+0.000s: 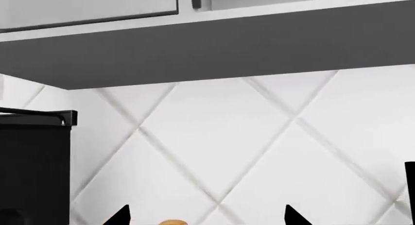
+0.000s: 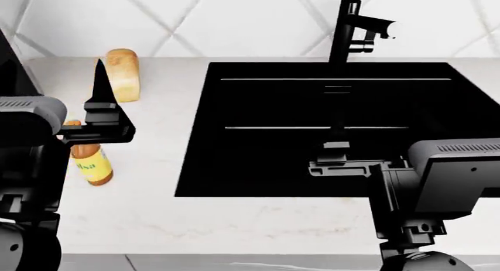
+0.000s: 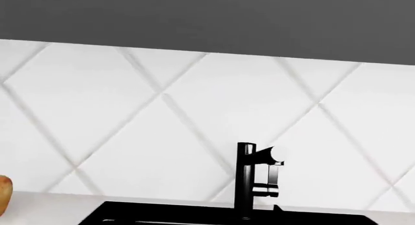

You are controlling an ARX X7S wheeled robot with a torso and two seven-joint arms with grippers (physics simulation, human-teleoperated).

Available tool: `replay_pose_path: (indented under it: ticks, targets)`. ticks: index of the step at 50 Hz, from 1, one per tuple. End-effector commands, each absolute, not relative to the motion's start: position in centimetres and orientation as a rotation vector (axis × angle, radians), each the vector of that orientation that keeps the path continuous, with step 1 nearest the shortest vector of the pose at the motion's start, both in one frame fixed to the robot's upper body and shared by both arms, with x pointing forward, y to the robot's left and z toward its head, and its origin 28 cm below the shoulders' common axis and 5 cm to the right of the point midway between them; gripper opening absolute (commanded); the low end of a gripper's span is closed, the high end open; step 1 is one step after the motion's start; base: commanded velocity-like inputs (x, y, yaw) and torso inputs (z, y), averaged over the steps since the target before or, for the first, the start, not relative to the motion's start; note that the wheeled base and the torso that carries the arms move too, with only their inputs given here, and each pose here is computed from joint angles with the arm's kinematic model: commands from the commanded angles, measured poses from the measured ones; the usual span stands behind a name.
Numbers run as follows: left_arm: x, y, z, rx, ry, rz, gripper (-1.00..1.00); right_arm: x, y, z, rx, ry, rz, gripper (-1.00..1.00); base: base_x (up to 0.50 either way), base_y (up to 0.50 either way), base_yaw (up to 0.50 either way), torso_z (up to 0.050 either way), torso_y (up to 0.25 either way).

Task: Pick the bar and salsa from the counter and place them in the cabinets closest to them.

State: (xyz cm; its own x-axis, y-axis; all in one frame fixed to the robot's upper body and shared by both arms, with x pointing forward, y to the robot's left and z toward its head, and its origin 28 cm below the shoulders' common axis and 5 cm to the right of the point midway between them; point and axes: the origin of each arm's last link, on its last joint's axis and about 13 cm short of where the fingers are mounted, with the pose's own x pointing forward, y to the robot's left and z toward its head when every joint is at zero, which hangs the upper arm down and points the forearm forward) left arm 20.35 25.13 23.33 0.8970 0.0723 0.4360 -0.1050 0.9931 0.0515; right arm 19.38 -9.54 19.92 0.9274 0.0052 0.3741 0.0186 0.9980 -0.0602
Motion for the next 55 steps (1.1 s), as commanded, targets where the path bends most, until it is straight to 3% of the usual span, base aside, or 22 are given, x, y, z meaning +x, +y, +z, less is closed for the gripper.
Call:
replay_pose_path:
  ticks: [1,34,55]
  targets:
    - [20.29,25.13,23.29,0.076,-0.448,0.092,1.00,19.42,-9.57,19.85,-0.064,-0.383,-0.012,1.00,0.00,0.50,0.00,0.000,0.000]
    - [20.39,25.14,23.07,0.075,-0.442,0.092,1.00,19.56,-9.50,19.76,-0.063,-0.385,-0.007,1.00,0.00,0.34,0.00,0.000,0.000]
    - [20.31,25.24,22.69,0.077,-0.433,0.096,1.00,19.50,-9.52,19.65,-0.051,-0.379,-0.015,1.00,0.00,0.48,0.00,0.000,0.000]
